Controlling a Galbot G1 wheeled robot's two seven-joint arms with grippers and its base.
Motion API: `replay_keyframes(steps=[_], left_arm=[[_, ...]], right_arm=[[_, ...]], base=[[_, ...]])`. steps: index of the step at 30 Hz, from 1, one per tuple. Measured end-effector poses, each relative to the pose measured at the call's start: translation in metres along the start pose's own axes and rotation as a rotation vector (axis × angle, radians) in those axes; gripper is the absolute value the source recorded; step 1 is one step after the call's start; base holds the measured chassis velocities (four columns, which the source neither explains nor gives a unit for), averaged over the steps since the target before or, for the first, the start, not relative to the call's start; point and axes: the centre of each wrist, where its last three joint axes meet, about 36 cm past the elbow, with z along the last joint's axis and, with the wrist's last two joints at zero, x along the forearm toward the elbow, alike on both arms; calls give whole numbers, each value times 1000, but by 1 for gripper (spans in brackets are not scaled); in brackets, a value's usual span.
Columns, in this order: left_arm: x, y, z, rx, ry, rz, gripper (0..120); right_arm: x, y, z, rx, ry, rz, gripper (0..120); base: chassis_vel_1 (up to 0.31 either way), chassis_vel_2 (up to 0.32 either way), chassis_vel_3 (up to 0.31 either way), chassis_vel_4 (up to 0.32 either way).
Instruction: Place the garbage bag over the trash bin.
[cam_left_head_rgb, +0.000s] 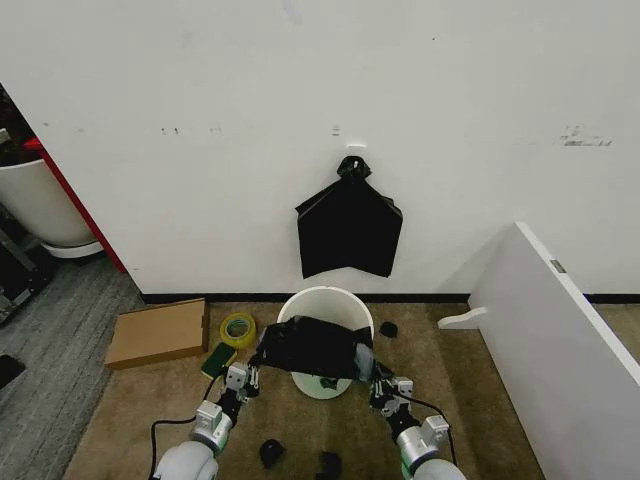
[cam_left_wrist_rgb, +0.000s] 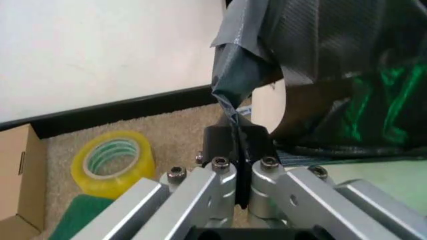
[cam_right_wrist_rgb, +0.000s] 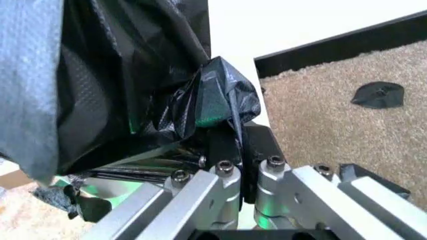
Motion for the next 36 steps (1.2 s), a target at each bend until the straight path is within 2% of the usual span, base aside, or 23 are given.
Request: replay_keyframes(steps=[7, 8, 11, 14, 16, 18, 24, 26, 29, 32, 36], left_arm=[[4, -1, -2, 22, -11, 21, 0], [5, -1, -2, 24, -11, 23, 4], [8, -2, -8, 25, -3, 28, 16], [10, -1, -12, 20, 10, 37, 22], [15, 3, -19, 1, 36, 63, 33], [17, 6, -21, -12, 45, 77, 36], [32, 21, -24, -102, 102, 218, 63], [33, 22, -23, -112, 104, 239, 66], [31, 30, -21, -147, 101, 318, 79], [26, 36, -24, -162, 82, 347, 91], [23, 41, -28, -178, 64, 367, 98]], right_arm=[[12, 7, -3, 31, -18, -53, 0], [15, 9, -4, 43, -22, -68, 1], [25, 2, -9, 107, -28, -100, 15], [30, -4, -11, 147, -25, -120, 21], [38, -18, -14, 219, -23, -177, 33], [41, -24, -14, 245, -17, -204, 36], [52, -60, -17, 400, 13, -346, 63], [53, -61, -17, 408, 12, -352, 65], [53, -60, -16, 427, 1, -367, 79], [51, -57, -18, 442, -23, -396, 91], [50, -59, -24, 465, -46, -446, 99]], base=[[0, 0, 0, 0], [0, 0, 0, 0], [0, 0, 0, 0], [0, 0, 0, 0], [0, 0, 0, 0], [0, 0, 0, 0], [0, 0, 0, 0], [0, 0, 0, 0], [0, 0, 0, 0], [0, 0, 0, 0], [0, 0, 0, 0]])
